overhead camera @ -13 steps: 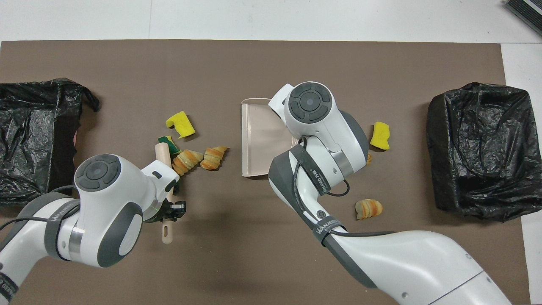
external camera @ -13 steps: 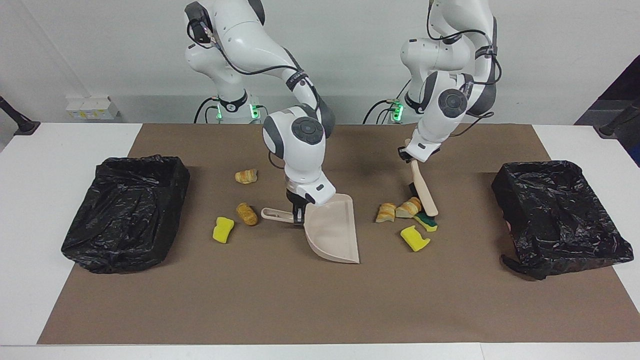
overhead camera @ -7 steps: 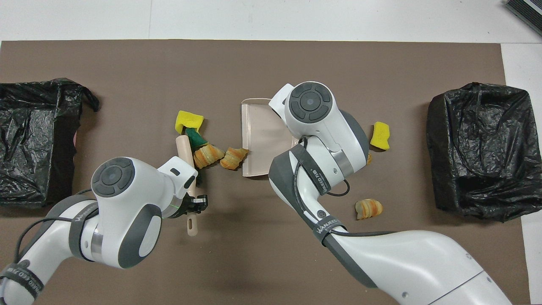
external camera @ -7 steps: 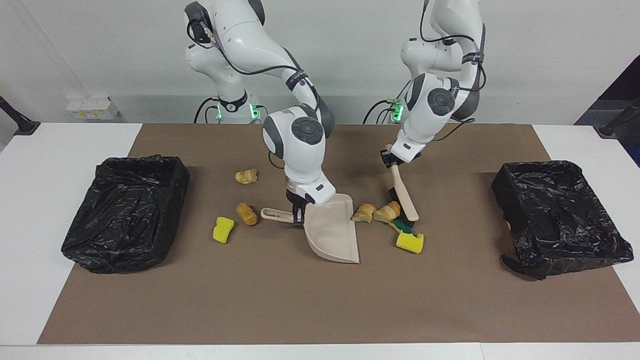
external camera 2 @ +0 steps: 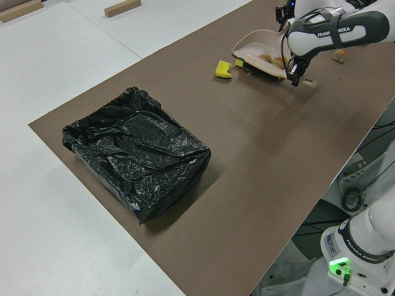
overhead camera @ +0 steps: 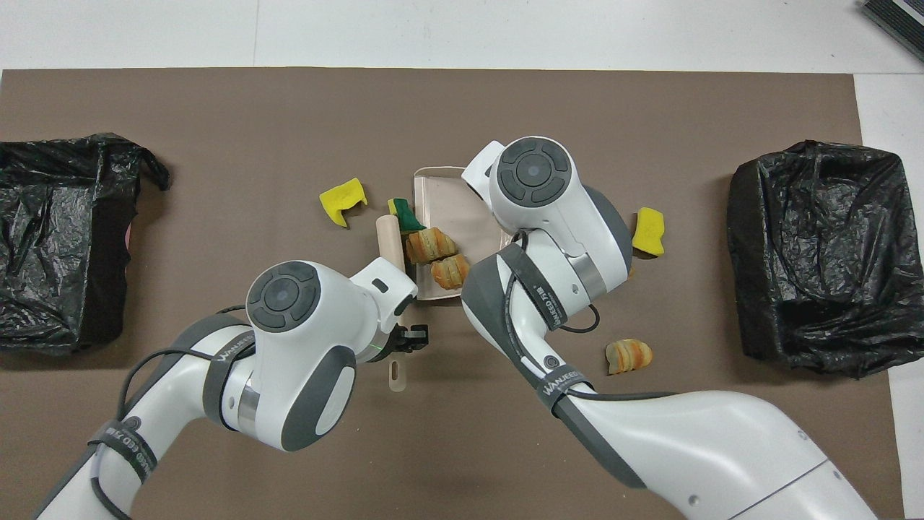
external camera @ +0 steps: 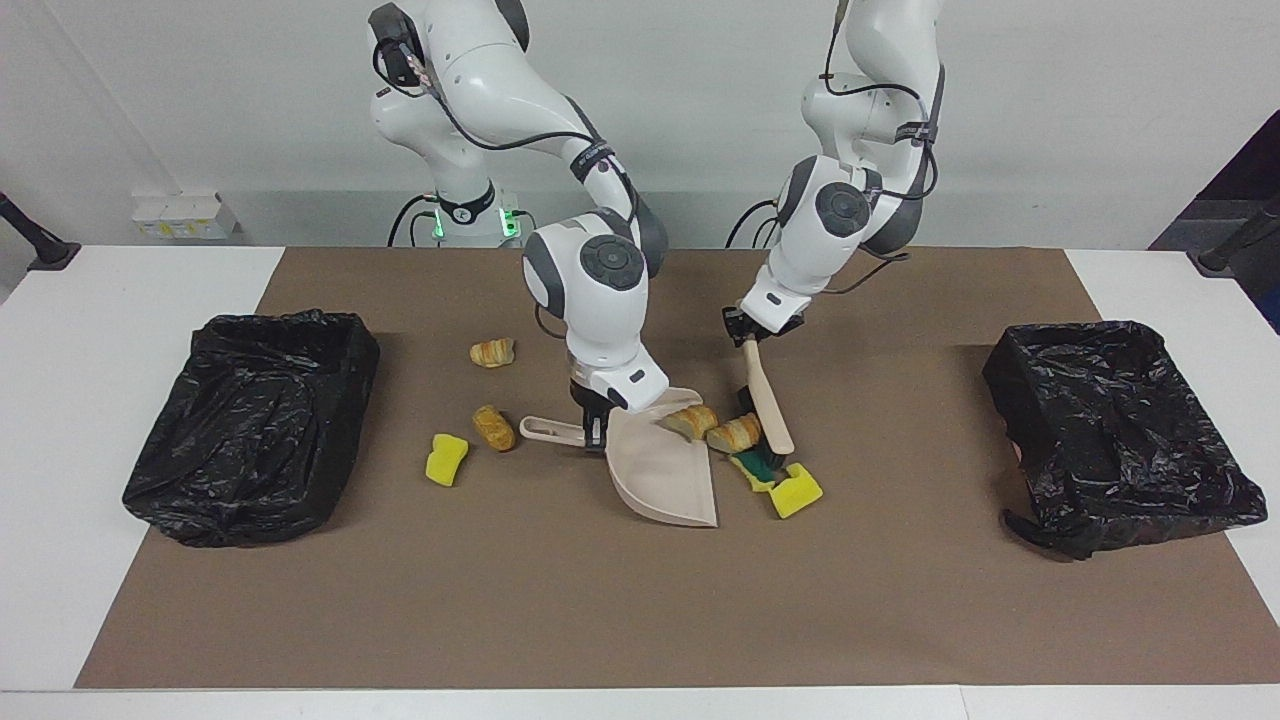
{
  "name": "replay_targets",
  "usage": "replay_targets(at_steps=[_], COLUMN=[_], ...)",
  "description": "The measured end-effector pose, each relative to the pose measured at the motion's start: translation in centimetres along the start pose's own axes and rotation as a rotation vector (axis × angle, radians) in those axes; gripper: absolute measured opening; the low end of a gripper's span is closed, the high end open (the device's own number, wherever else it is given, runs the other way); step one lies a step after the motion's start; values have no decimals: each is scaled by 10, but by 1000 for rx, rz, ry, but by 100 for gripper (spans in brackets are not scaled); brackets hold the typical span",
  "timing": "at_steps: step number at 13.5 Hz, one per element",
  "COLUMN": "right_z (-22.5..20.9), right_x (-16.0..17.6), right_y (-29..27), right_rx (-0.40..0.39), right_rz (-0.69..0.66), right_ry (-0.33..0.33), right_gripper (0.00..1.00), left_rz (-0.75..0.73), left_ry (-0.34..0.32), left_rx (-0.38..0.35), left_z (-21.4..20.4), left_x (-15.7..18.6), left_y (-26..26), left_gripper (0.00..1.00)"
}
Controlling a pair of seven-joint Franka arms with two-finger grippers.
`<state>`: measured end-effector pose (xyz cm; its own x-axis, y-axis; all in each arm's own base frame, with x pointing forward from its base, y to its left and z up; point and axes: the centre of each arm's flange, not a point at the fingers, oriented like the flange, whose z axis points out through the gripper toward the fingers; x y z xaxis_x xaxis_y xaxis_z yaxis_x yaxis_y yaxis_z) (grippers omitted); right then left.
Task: Sweep and dump trash in bin
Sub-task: 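Sweep the bread and sponges into the dustpan with the left gripper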
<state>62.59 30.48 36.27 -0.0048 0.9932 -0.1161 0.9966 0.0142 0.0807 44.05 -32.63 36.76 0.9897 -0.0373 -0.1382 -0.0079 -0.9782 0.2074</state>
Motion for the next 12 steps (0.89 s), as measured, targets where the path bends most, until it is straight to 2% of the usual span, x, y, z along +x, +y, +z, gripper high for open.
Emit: replay_targets(at_steps=[2,5,9,12], right_z=[0,0,0,0], right_x=[-1,-2,-2,-2], right_y=[0,1,1,1], right_rx=[0,0,0,0], right_rz=[-1,0,0,0], right_ry=[0,0,0,0], right_gripper=[33,33,33,33], left_rz=[22,41,91,88], left_ry=[17,-31,-57,-15], left_rx=[-15,18,87,171], left_z=[-10,-27,-46,-59], left_x=[1,3,27,51], left_y=[17,16,-29,-73], left_gripper=[26,26,26,26])
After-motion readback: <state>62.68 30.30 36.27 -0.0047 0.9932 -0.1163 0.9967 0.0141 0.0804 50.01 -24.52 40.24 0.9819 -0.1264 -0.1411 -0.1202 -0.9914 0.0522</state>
